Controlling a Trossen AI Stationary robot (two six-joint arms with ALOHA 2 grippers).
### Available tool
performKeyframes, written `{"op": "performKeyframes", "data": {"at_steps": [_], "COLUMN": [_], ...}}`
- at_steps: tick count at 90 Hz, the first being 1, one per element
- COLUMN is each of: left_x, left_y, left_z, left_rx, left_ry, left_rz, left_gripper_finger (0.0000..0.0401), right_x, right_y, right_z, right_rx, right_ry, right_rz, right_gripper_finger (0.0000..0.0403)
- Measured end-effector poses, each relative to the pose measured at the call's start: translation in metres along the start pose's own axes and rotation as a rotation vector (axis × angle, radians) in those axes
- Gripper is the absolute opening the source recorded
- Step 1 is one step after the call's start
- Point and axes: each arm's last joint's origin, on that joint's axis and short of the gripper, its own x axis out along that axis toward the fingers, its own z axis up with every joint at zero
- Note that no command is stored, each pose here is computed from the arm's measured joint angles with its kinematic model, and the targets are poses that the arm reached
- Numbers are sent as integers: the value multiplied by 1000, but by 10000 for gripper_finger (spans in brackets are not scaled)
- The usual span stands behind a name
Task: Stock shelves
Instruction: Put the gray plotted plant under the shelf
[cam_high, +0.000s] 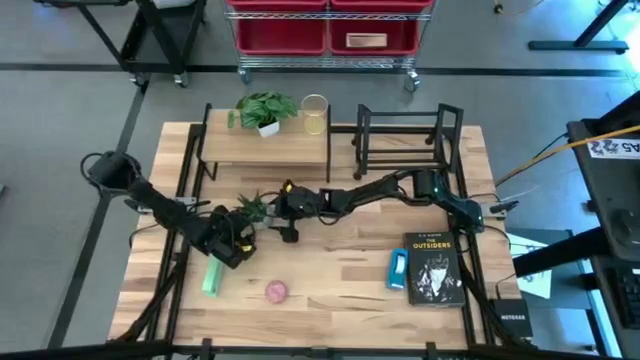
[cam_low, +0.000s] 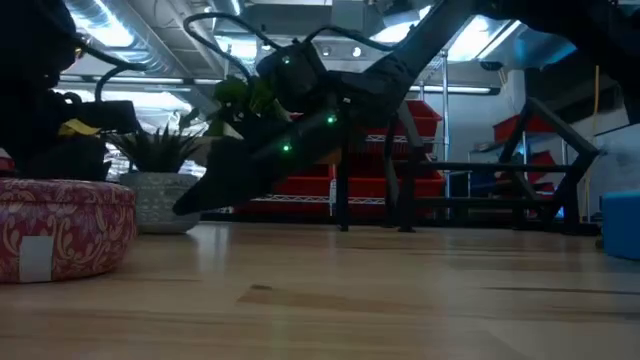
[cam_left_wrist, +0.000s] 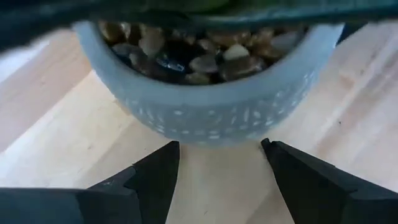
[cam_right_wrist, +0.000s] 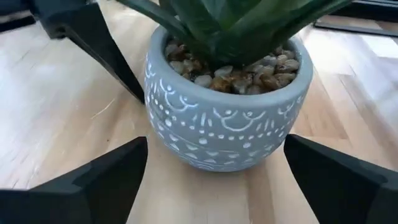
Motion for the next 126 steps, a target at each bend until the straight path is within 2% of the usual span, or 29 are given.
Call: {"op": "performKeyframes", "data": {"at_steps": [26, 36, 49, 64, 79, 99, 109, 126], "left_x": [-3, -2, -1, -6, -3, 2, 1, -6], "left_y": [7, 7, 9, 14, 15, 17, 18, 25], "left_z": [0, 1, 5, 14, 23, 30, 32, 36], "left_rx": [39, 136, 197, 255, 239, 186, 169, 123], "left_ry": [48, 53, 57, 101, 37, 40, 34, -5], "left_rz": [24, 29, 36, 113, 130, 136, 150, 259], "left_gripper_finger": [251, 252, 260, 269, 278, 285, 282, 281], "right_x": [-1, -2, -2, 0, 9, 20, 22, 21], "right_y": [-9, -14, -16, -16, -17, -20, -22, -28], "right_z": [-1, -1, -1, 0, -1, 2, 11, 37], "right_rx": [0, -12, -15, -16, -12, -11, -1, -15], "right_ry": [-3, -17, -21, -28, -30, -25, -37, -79], "right_rz": [45, 77, 88, 82, 86, 90, 83, 27], "right_gripper_finger": [363, 363, 363, 363, 363, 363, 363, 363]}}
